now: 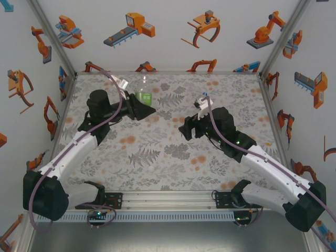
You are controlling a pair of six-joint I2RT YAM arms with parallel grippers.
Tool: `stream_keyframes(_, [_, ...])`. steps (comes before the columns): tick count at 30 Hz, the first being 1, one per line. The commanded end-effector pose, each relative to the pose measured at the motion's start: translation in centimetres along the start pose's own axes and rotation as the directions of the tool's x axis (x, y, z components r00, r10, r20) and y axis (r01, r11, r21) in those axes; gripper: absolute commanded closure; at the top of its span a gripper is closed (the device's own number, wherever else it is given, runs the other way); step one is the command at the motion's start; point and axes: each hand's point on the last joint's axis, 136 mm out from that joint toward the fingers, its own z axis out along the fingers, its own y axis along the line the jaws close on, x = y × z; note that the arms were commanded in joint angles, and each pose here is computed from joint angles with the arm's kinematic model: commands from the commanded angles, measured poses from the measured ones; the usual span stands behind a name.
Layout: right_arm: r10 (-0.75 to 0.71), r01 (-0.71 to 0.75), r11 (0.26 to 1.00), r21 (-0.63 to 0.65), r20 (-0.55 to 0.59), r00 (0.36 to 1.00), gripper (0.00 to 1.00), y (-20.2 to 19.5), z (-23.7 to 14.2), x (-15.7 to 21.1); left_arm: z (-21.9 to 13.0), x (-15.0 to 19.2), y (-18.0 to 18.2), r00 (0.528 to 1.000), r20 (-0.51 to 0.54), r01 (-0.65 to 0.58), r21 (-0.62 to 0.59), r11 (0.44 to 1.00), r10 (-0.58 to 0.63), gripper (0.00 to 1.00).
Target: Screw on the bottle caps
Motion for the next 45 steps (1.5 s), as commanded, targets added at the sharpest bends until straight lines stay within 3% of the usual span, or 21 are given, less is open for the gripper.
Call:
stream_keyframes(1, [0.117, -0.117, 0.992, 0.045, -0.006, 0.993, 0.31, -0.9, -0.2, 1.0, 0.9, 0.2, -2.4, 0.989, 0.052, 0.135, 0.017, 0.991, -0.136, 1.00])
stream_keyframes(5, [0.209, -0.208, 0.977, 0.056, -0.025, 0.978, 0.33, -1.1, 0.1, 2.1, 2.2, 3.3, -2.6, 0.973, -0.021, 0.232, 0.005, 0.973, -0.232, 1.00])
stream_keyframes(8, [0.317, -0.315, 0.948, 0.050, -0.044, 0.947, 0.34, -1.0, 0.5, 2.8, 2.2, 4.5, -1.7, 0.957, -0.012, 0.289, -0.020, 0.957, -0.289, 1.00])
stream_keyframes(14, [0.566, -0.567, 0.824, 0.018, -0.092, 0.819, 0.39, 0.0, 1.4, 4.6, 3.2, 6.8, -2.1, 0.955, -0.029, 0.296, -0.008, 0.955, -0.296, 1.00])
stream_keyframes(18, [0.570, -0.568, 0.821, 0.059, -0.131, 0.811, 0.38, 0.0, 1.3, 5.5, 4.5, 7.6, -1.8, 0.952, -0.069, 0.296, -0.031, 0.955, -0.297, 1.00])
stream_keyframes(21, [0.580, -0.576, 0.814, 0.073, -0.130, 0.804, 0.36, -0.2, 1.3, 6.0, 5.1, 7.7, -2.1, 0.944, -0.053, 0.327, 0.042, 0.944, -0.325, 1.00])
stream_keyframes(25, [0.599, -0.590, 0.801, 0.104, -0.159, 0.785, 0.37, -0.4, 1.5, 7.5, 5.3, 8.1, -1.9, 0.937, -0.040, 0.349, 0.040, 0.936, -0.347, 1.00])
stream_keyframes(28, [0.596, -0.598, 0.801, 0.046, -0.166, 0.786, 0.38, 0.4, 1.9, 7.5, 5.4, 7.9, -2.6, 0.938, -0.025, 0.345, 0.066, 0.936, -0.345, 1.00])
stream_keyframes(31, [0.578, -0.593, 0.804, -0.043, -0.179, 0.796, 0.48, 1.6, 2.4, 7.1, 5.2, 7.9, -3.2, 0.946, -0.037, 0.324, 0.067, 0.944, -0.322, 1.00])
stream_keyframes(35, [0.578, -0.592, 0.806, -0.019, -0.188, 0.794, 0.56, 1.3, 2.1, 7.3, 4.6, 7.9, -3.4, 0.956, -0.040, 0.293, 0.044, 0.955, -0.291, 1.00])
stream_keyframes(38, [0.561, -0.557, 0.827, 0.075, -0.164, 0.811, 0.53, -0.3, 0.9, 7.6, 4.4, 8.5, -4.1, 0.965, -0.077, 0.250, 0.010, 0.968, -0.249, 1.00])
stream_keyframes(45, [0.630, -0.601, 0.774, 0.201, -0.148, 0.762, 0.45, -3.8, -0.1, 9.3, 4.0, 8.2, -3.9, 0.985, -0.102, 0.128, -0.118, 0.985, -0.140, 1.00])
